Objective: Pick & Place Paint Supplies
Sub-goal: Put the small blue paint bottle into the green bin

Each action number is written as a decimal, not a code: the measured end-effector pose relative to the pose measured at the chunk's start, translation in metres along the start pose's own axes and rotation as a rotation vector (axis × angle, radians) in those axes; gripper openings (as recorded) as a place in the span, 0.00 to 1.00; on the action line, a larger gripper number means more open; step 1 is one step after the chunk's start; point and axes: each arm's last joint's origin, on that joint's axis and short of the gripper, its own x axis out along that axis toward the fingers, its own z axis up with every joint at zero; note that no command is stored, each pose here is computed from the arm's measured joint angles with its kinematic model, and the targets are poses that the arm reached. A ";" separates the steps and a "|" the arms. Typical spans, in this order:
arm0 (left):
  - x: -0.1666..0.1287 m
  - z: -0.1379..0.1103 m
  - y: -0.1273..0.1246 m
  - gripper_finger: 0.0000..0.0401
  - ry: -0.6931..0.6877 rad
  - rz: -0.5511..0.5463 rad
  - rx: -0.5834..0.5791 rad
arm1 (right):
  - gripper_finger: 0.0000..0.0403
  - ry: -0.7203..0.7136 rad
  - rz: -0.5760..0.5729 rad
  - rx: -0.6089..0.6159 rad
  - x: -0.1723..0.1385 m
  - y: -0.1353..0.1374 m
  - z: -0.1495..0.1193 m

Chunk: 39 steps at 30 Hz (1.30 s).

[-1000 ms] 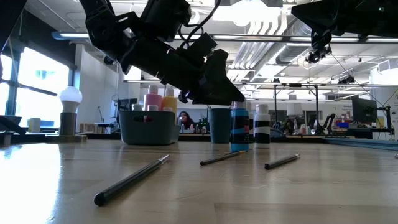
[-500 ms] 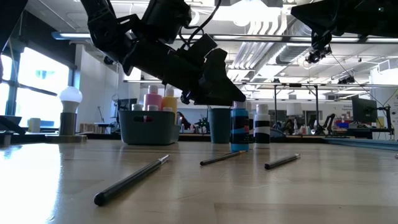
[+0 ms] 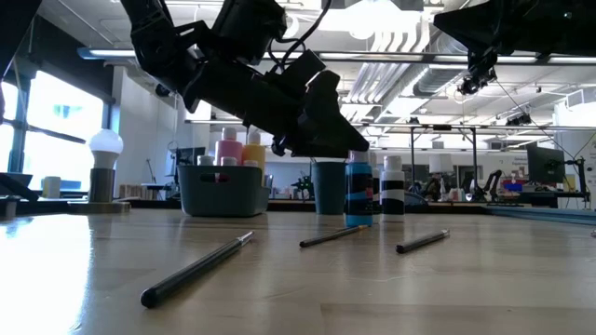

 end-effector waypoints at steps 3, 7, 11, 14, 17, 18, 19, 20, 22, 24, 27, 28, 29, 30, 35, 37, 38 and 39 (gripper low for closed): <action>0.000 0.001 0.000 0.61 -0.007 -0.001 -0.004 | 0.00 0.000 0.000 0.000 0.000 0.000 0.000; 0.000 0.002 0.000 0.61 -0.022 -0.003 -0.025 | 0.00 0.000 0.000 0.000 0.000 0.000 0.000; 0.000 0.002 0.000 0.61 -0.020 -0.003 -0.024 | 0.00 0.000 0.000 0.000 0.000 0.000 0.000; 0.001 0.000 0.000 0.61 -0.012 -0.001 -0.022 | 0.00 0.000 0.000 0.000 0.000 0.000 0.000; 0.006 -0.009 0.000 0.61 -0.006 0.001 -0.020 | 0.00 0.000 0.000 0.000 0.000 0.000 0.000; 0.008 -0.012 -0.001 0.61 -0.001 -0.001 -0.019 | 0.00 0.000 0.000 0.000 0.000 0.000 0.000; 0.012 -0.013 -0.002 0.61 -0.001 -0.004 -0.019 | 0.00 0.000 0.000 0.000 0.000 0.000 0.000; 0.014 -0.014 -0.002 0.61 0.003 -0.008 -0.018 | 0.00 0.001 0.000 0.000 0.000 0.000 0.000; 0.016 -0.015 -0.002 0.61 0.015 -0.006 -0.015 | 0.00 0.001 0.000 0.000 0.000 0.000 0.000; 0.018 -0.015 -0.003 0.61 0.008 -0.007 -0.014 | 0.00 0.007 0.000 -0.001 0.000 0.000 -0.001; 0.018 -0.015 -0.003 0.61 0.006 -0.006 0.002 | 0.00 0.014 0.001 -0.004 0.000 0.000 -0.001; 0.018 -0.015 -0.003 0.61 0.004 -0.007 0.006 | 0.00 0.016 0.000 -0.007 0.000 0.000 -0.001; 0.018 -0.015 -0.003 0.61 0.002 -0.007 0.006 | 0.00 0.015 -0.004 -0.008 0.000 0.000 -0.001; 0.018 -0.014 -0.003 0.61 0.001 -0.007 0.006 | 0.00 0.016 -0.010 -0.008 0.000 0.000 -0.001; 0.018 -0.014 -0.003 0.61 0.000 -0.008 0.007 | 0.00 0.023 -0.017 -0.012 0.000 0.000 -0.002; 0.018 -0.014 -0.003 0.61 -0.006 -0.008 0.005 | 0.00 0.023 -0.017 -0.012 0.000 0.000 -0.002; 0.018 -0.013 -0.003 0.61 -0.009 -0.009 0.004 | 0.00 0.023 -0.017 -0.012 0.000 0.000 -0.002; 0.018 -0.012 -0.003 0.61 -0.016 -0.010 0.002 | 0.00 0.023 -0.017 -0.012 0.000 0.000 -0.002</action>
